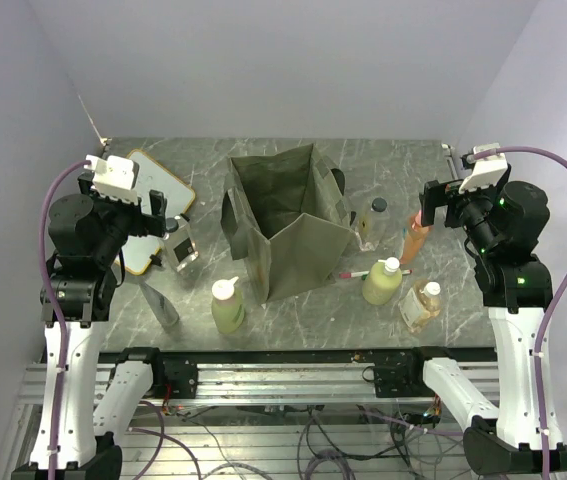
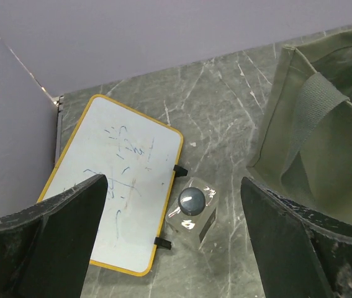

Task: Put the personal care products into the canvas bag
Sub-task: Pick up the care product from the center of the board.

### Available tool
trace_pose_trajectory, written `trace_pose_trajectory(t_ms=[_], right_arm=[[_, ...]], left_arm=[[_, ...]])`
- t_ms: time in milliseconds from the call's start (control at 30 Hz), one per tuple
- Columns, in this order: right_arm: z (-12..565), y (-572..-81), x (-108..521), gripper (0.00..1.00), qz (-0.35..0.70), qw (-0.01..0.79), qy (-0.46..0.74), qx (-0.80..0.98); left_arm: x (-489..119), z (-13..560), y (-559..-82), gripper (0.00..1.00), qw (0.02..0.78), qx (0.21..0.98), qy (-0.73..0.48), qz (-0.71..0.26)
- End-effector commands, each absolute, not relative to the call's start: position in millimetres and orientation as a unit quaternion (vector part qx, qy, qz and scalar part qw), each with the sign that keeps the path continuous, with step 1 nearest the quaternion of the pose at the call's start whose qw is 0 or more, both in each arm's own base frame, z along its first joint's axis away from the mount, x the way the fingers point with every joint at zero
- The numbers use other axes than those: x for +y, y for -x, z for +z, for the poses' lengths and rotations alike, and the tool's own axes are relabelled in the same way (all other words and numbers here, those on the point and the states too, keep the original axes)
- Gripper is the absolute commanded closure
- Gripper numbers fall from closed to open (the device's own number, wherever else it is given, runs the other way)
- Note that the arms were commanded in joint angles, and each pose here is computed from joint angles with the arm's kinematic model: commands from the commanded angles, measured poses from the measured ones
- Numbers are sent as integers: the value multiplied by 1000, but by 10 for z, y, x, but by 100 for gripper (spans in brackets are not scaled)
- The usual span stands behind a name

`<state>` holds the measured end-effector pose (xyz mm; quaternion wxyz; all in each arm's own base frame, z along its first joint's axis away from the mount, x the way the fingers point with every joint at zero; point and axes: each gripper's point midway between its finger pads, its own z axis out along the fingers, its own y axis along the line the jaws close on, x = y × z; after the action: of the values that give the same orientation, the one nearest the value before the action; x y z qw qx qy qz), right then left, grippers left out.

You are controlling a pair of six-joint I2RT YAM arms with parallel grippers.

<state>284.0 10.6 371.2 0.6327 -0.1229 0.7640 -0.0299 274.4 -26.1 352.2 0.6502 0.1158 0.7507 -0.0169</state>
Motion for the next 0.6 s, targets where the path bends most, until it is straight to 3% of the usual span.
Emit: trace_pose_trajectory(t_ms=[0,567], right_arm=[[3774,-2805,78,0,-40,641,127,755],[3739,-2799,88,0,-41,634,139,760]], left_arm=[[-241,3704,-2712,1,668,735,-117,-15],[-205,3671,-2687,1,663,740,-115,-7]])
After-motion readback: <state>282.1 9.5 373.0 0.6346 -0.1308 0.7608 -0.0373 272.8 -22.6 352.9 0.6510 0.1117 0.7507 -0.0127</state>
